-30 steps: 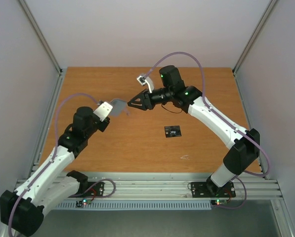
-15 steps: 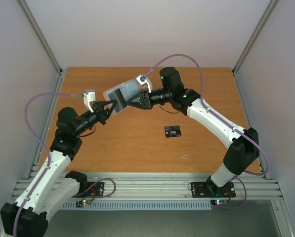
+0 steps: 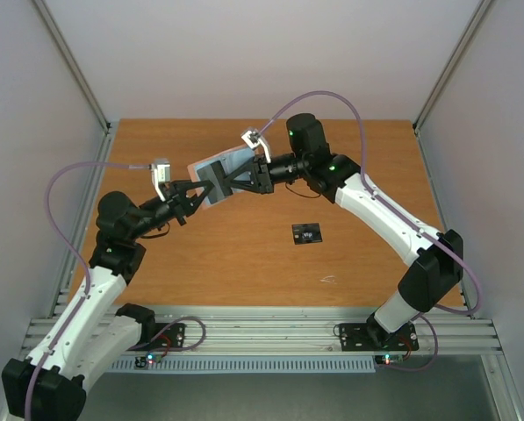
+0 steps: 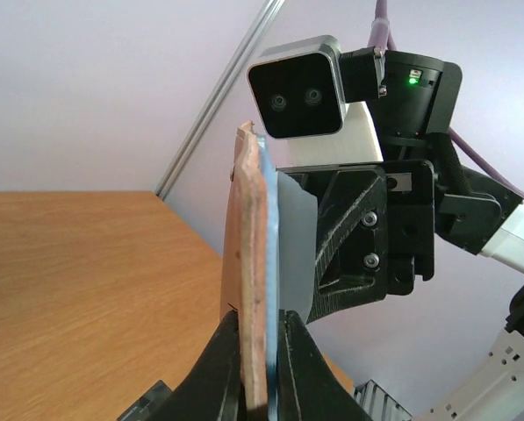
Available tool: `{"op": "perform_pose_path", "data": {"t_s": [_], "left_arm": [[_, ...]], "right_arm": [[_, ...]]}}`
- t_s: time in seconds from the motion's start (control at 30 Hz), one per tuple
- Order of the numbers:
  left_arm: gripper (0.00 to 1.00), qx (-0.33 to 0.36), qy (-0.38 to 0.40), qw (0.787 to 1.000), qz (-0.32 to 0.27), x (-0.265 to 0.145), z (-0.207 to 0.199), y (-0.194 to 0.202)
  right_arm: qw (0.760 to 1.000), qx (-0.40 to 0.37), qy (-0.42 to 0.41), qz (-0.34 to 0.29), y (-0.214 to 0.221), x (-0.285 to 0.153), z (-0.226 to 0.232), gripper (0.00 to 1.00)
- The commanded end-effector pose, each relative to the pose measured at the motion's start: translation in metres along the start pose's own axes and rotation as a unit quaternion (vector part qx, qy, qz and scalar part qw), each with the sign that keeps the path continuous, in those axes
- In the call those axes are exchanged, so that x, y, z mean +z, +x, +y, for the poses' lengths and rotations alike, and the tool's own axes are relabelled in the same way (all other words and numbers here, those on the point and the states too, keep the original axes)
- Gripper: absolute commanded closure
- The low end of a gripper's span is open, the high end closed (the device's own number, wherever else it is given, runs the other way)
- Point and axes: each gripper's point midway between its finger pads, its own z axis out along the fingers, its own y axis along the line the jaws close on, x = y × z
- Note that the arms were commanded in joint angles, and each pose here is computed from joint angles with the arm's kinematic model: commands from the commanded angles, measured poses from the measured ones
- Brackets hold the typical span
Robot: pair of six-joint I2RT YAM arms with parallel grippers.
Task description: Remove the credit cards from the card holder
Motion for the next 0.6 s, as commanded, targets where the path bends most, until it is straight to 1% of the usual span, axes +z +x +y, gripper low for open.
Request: {"op": "perform_pose_path", "data": {"t_s": [0.0,0.13,0.23,0.27,0.3,0.37,0.4,0.47,0.57], "left_arm": [[1.00,0.039,0.033,0.999,-0.015,-0.001,-0.016,-0.009],[1.00,0.042,0.034,0.998,-0.011,-0.001,-0.016,-0.007],[1.00,0.049,0.036,0.998,-0.003,-0.002,-0.016,-0.003],[1.00,0.050,0.034,0.998,-0.001,-0.002,-0.015,-0.002],[1.00,0.050,0.034,0.998,0.000,-0.002,-0.015,-0.001],[1.00,0.049,0.032,0.998,-0.002,-0.002,-0.014,-0.002],[0.99,0.047,0.029,0.998,-0.003,-0.002,-0.014,-0.002],[0.90,0.043,0.028,0.999,-0.005,-0.003,-0.014,-0.003],[0.86,0.044,0.035,0.998,-0.007,-0.003,-0.017,-0.004]], "right_arm": [[0.997,-0.043,-0.057,0.001,-0.012,-0.007,0.040,0.91],[0.996,-0.042,-0.073,0.011,-0.007,-0.005,0.045,0.94],[0.997,-0.043,-0.070,0.013,-0.006,-0.004,0.044,0.93],[0.996,-0.043,-0.071,0.013,-0.006,-0.004,0.044,0.94],[0.996,-0.043,-0.072,0.014,-0.006,-0.003,0.044,0.98],[0.996,-0.050,-0.075,0.013,-0.008,-0.005,0.049,0.99],[0.996,-0.058,-0.075,0.010,-0.009,-0.007,0.051,0.99],[0.996,-0.062,-0.069,0.008,-0.009,-0.012,0.051,0.99],[0.997,-0.051,-0.057,0.007,-0.008,-0.020,0.041,0.99]]}}
